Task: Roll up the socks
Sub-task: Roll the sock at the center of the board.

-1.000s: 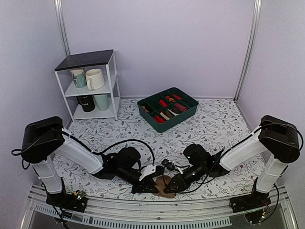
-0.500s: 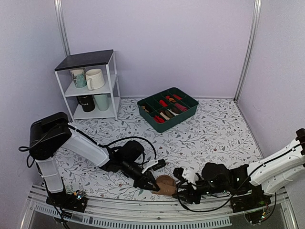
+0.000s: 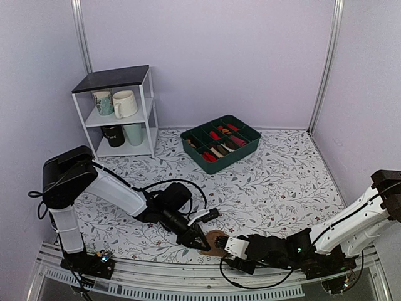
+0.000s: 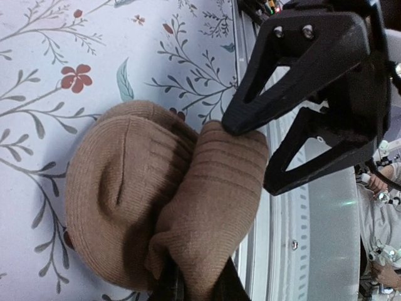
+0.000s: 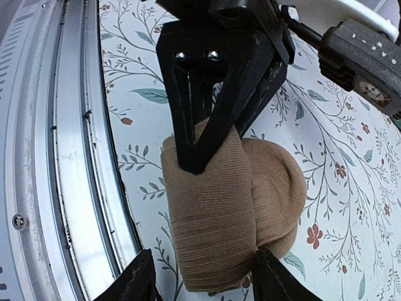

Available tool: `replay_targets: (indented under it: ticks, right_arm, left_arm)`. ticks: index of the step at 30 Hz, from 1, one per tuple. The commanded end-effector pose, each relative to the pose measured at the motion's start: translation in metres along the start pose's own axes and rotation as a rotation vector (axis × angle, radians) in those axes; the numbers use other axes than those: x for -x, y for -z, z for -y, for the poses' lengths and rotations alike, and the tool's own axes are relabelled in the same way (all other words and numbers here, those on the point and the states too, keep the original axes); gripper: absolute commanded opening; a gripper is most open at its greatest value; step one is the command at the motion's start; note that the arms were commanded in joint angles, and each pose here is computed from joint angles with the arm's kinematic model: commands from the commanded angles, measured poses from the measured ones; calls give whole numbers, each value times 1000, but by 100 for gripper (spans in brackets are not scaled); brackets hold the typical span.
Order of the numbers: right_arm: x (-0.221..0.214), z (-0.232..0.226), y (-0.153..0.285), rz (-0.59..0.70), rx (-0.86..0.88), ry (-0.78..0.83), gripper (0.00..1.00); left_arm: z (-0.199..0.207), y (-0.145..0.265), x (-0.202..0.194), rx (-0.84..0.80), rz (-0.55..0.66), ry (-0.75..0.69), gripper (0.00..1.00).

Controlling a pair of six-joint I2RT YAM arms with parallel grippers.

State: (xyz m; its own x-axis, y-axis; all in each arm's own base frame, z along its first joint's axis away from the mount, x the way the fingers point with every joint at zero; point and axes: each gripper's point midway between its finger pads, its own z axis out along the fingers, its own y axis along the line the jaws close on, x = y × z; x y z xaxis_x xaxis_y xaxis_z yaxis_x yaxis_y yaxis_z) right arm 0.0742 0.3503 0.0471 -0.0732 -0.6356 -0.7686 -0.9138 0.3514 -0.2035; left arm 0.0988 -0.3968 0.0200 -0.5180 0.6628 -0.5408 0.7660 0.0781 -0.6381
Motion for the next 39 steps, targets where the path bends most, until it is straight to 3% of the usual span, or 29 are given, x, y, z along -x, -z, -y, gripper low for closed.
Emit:
replay_targets:
  ticks: [1, 11, 18, 20, 22, 24, 25, 30, 35, 39]
  right_arm:
    - [13, -6, -5, 33, 10, 57, 52]
    - [-2, -12, -25, -32, 15, 68, 54]
    - [-22, -16, -28, -142, 95, -65, 22]
    - [-31, -14, -25, -179, 114, -127, 20]
    - [-40, -13, -21, -208, 138, -188, 19]
    - [-47, -13, -17, -231, 177, -250, 18]
    - [-49, -12, -16, -241, 190, -279, 18]
    - [-62, -10, -14, -306, 269, -419, 19]
    - [-73, -15, -15, -370, 370, -511, 19]
    - [-77, -16, -19, -416, 422, -587, 19]
  left_arm:
    - [-24, -6, -54, 83, -149, 139, 0]
    - [-29, -10, -66, 76, -179, 162, 0]
    - [-31, -12, -66, 74, -182, 163, 0]
    - [-33, -12, -63, 92, -171, 151, 21]
    - [-35, -9, -56, 119, -145, 114, 65]
    - [-30, 1, -34, 150, -84, 40, 95]
    - [-29, 5, -26, 166, -58, 4, 99]
    - [-15, 36, 14, 264, 109, -170, 99]
    - [4, 54, 15, 360, 223, -382, 99]
    - [25, 73, 30, 419, 381, -564, 99]
